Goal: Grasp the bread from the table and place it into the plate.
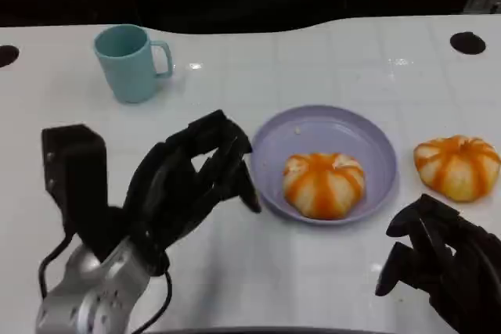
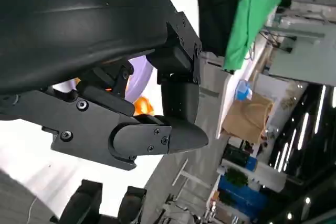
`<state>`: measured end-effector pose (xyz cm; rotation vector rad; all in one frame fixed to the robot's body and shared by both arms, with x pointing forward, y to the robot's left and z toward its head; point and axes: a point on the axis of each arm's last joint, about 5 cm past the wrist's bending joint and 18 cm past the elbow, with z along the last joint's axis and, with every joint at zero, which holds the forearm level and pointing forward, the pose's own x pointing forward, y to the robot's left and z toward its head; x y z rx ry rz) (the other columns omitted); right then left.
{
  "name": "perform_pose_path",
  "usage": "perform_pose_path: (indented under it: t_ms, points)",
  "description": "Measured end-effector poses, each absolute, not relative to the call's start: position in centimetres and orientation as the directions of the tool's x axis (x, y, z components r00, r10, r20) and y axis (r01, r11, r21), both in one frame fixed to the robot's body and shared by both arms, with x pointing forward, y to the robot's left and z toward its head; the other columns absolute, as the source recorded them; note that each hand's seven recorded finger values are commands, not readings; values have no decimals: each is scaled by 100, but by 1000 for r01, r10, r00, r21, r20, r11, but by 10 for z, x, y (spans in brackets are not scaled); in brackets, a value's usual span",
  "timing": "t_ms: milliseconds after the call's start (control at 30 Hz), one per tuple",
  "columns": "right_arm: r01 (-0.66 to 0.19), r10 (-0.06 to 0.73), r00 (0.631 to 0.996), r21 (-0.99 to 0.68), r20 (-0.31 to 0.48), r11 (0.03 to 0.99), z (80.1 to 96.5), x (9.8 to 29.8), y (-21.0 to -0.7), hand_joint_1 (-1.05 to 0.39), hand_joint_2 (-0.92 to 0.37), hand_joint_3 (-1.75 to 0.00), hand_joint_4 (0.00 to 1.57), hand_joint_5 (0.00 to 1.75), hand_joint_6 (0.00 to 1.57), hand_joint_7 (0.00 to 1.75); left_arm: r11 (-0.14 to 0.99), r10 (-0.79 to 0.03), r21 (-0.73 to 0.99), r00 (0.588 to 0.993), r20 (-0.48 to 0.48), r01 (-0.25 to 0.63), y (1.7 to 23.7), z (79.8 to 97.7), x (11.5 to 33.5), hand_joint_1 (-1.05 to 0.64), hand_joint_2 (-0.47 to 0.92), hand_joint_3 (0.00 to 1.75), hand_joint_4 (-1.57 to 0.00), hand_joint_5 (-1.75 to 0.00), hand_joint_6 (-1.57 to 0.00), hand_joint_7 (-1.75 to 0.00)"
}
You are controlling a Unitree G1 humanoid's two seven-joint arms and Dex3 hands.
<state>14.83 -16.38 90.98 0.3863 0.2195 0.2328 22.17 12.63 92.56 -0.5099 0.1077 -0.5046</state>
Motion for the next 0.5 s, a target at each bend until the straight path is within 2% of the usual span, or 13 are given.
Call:
perform_pose_path:
  t_ms: [133, 333, 500]
  points:
    - [-178, 260, 951, 392, -167, 902, 911, 148, -163, -45, -92, -39, 62, 175, 49, 161, 755, -452, -546, 891, -33, 363, 132, 920, 203, -59, 92, 40, -88, -175, -66, -175]
    - [-181, 263, 951, 392, -166, 902, 912, 148, -163, -45, -92, -38, 62, 175, 49, 161, 770, -397, -567, 915, -67, 292, 138, 914, 181, -58, 92, 48, -86, -175, -61, -175]
    - [-170, 254, 951, 392, -175, 904, 912, 148, -163, -45, -92, -36, 62, 175, 50, 161, 773, -378, -579, 922, -89, 261, 140, 908, 172, -58, 92, 50, -87, -175, -64, -175]
